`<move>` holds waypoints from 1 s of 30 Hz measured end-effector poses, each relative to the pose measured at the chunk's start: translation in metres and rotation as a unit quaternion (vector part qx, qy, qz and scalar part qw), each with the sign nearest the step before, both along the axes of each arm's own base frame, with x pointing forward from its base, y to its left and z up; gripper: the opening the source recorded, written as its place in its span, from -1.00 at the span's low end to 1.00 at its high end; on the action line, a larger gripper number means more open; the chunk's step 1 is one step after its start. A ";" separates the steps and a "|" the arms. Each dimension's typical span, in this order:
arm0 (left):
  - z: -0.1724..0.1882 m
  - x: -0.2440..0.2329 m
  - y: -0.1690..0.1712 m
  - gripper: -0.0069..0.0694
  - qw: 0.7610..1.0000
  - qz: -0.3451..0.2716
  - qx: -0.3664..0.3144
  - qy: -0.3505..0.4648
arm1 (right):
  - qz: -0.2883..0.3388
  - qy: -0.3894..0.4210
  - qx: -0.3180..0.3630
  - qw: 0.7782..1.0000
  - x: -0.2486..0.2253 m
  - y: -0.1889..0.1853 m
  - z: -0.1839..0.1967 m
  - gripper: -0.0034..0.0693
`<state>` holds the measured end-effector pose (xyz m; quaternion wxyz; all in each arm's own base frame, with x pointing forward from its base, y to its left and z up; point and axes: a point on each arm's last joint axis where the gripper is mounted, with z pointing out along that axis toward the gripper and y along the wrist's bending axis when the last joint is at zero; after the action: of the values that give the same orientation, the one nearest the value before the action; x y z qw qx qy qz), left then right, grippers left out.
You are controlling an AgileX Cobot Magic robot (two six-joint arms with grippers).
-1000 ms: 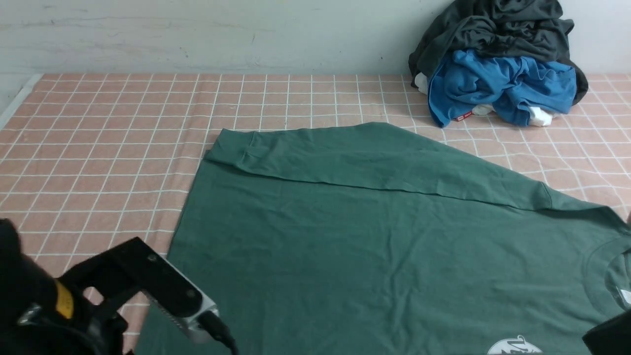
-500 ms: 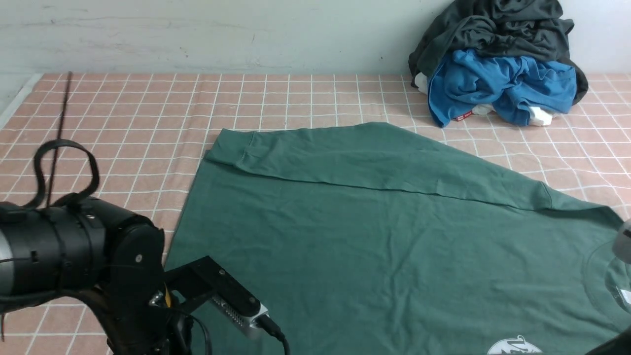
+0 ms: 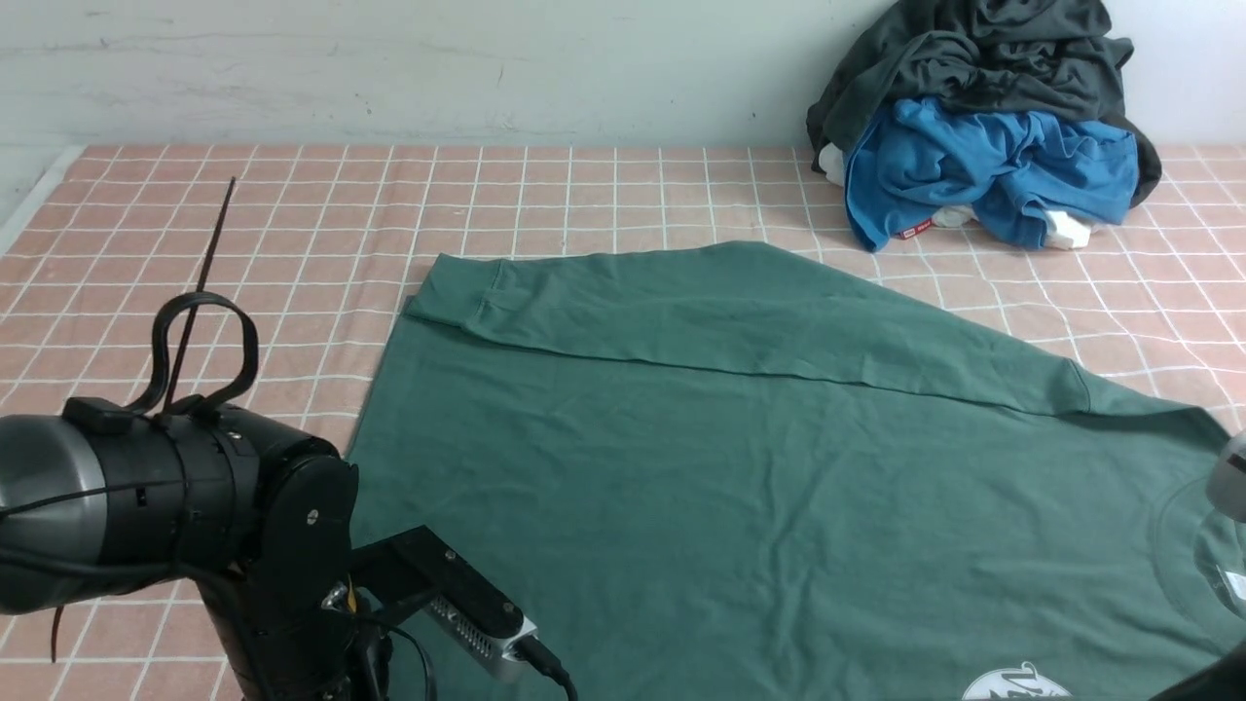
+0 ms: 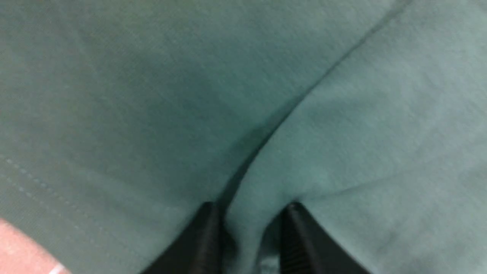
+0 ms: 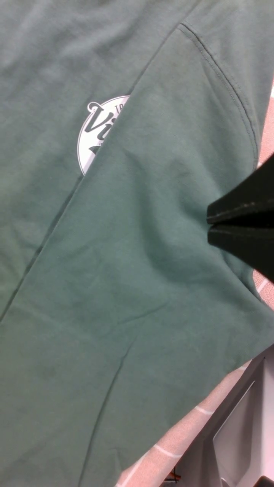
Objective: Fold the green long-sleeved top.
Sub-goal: Use the left arm to clamp the cuff closest to it, then use the left arm to drag and place the cuff at the centered position on the left edge of the fabric
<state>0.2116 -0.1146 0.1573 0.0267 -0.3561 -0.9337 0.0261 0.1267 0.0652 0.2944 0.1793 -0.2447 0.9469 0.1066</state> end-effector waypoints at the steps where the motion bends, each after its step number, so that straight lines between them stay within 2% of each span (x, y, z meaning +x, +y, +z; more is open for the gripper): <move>1: 0.003 -0.001 0.000 -0.49 1.000 0.000 -0.002 -0.004 | 0.000 0.000 0.000 1.000 0.000 0.000 0.000 -0.95; 3: 0.008 -0.002 0.001 -0.67 1.000 0.000 -0.007 -0.011 | 0.000 -0.001 0.001 1.000 0.000 0.000 0.000 -0.95; 5: 0.012 -0.003 0.001 -0.75 1.000 0.001 -0.011 -0.018 | 0.000 -0.002 0.001 1.000 0.000 0.000 0.000 -0.95; 11: 0.027 -0.001 0.001 -0.77 0.999 -0.007 -0.012 -0.035 | -0.001 -0.006 0.003 1.000 0.001 0.000 0.000 -0.95; 17: 0.060 0.023 -0.006 -0.77 0.996 -0.026 -0.007 -0.085 | 0.000 -0.007 0.002 1.000 0.001 0.000 0.000 -0.95; 24: 0.123 0.067 -0.020 -0.77 0.983 -0.041 -0.008 -0.181 | -0.001 -0.015 -0.016 1.000 0.003 -0.003 0.000 -0.95; 30: 0.135 0.094 -0.032 -0.77 0.980 -0.044 0.000 -0.195 | -0.030 -0.036 -0.045 0.998 0.007 -0.009 0.000 -0.95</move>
<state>0.3056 -0.1464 0.2921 -0.1547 -0.3953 -0.9043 -0.0445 0.1340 0.0560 0.2946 0.2053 -0.2279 0.9505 0.0496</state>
